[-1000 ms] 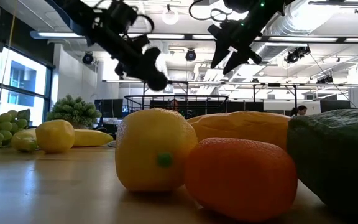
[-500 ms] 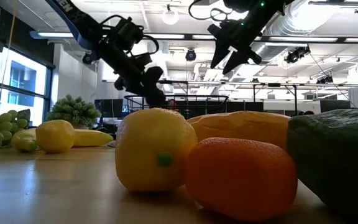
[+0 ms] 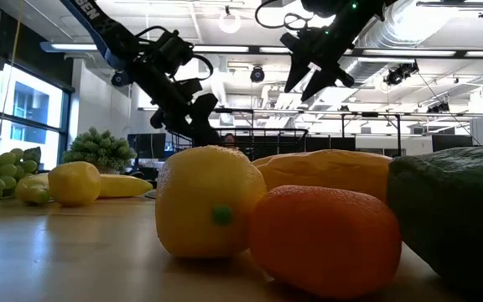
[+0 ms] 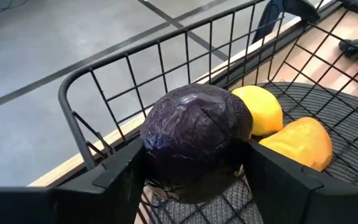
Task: Build produce basket
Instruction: Put the plum into the black wire basket, then put the mango into the black wire basket
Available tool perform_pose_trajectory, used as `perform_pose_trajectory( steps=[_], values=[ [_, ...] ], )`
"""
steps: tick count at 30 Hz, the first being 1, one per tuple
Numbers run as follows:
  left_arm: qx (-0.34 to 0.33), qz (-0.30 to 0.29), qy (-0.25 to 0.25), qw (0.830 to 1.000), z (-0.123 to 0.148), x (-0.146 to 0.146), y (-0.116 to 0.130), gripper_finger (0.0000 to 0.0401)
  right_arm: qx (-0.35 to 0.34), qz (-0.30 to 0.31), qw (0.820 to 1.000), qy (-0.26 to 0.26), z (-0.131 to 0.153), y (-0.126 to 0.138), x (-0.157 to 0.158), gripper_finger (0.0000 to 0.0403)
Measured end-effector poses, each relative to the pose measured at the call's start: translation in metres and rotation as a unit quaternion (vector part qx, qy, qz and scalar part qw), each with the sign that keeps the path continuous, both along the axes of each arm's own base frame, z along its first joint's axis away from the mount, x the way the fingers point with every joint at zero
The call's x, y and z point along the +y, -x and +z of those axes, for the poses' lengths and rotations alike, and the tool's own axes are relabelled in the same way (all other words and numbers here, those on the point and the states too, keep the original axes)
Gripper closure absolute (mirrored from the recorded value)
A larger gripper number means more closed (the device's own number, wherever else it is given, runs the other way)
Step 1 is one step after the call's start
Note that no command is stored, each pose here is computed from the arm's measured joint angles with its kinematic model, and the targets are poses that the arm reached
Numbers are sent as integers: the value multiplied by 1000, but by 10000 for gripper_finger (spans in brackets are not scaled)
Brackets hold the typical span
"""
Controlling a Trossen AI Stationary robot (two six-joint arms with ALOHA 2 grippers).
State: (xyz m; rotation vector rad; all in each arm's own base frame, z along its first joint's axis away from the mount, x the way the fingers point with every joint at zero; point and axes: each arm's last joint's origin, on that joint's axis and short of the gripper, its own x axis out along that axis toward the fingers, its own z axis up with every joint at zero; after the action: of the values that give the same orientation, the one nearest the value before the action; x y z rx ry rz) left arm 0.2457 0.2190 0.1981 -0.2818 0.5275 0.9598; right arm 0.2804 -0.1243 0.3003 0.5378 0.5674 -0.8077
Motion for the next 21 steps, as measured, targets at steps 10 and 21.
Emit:
perform_pose_trajectory(
  steps=[10, 21],
  values=[
    [-10, -2, 14, 1000, -1, -1, 0, 122, 15, 6, 1000, -25, -4, 3, 2, 187],
    [-24, 10, 51, 998, 2, -1, -1, 116, 17, 16, 998, -58, -5, 4, 9, 187]
  ],
)
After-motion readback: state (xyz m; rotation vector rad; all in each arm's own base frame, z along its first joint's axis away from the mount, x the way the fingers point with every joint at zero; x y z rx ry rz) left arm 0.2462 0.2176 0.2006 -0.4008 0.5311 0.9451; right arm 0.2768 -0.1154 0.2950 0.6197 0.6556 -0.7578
